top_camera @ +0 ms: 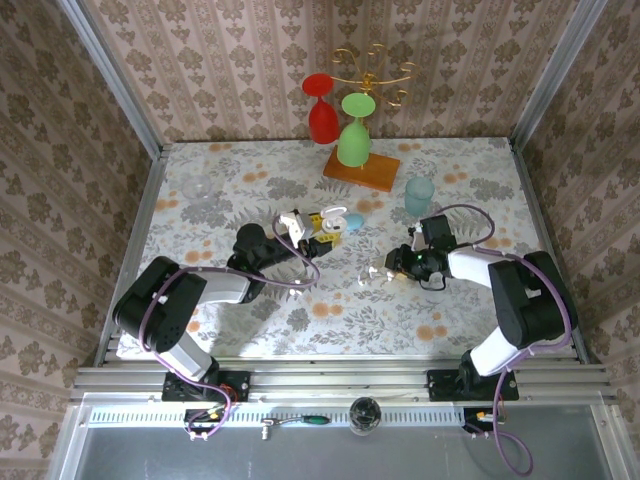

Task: Insert the wireless bluetooth earbuds into the charging case

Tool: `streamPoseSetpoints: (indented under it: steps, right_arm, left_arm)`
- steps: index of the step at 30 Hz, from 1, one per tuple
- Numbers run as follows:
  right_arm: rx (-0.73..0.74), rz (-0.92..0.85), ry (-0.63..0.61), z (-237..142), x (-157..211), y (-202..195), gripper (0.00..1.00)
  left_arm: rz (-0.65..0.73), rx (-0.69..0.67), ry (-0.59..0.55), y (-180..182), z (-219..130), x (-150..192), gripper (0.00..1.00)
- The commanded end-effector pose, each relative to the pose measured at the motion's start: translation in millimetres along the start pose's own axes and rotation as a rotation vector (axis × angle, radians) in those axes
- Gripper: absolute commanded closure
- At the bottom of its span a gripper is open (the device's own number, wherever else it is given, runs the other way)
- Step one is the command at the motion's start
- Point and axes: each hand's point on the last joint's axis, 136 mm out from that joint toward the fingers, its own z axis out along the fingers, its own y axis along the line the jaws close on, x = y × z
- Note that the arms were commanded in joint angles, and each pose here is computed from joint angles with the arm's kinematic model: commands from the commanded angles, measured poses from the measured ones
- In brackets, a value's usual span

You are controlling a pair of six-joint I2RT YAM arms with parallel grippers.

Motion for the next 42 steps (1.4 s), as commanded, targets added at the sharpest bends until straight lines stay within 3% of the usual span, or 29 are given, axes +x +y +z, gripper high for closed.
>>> streamPoseSetpoints:
  steps: [1,18,28,42]
  right_arm:
    - [-0.025,0.01,0.025,1,9,-1,0.65]
    - [-0.034,0.037,0.076,-3,30,-3,0.69]
    - [0.028,0.03,0.089,0,31,-11,0.8]
    - [0.01,-0.237,-0.076,-70,1,56,0.8]
  left_arm:
    - [0.023,0.027,-0.043,-4,1,-14,0.68]
    - [0.023,0.019,-0.042,0,3,-13,0.69]
    - [0.025,0.014,-0.035,-1,1,-10,0.69]
    - [0.0,0.035,0.024,-1,1,19,0.69]
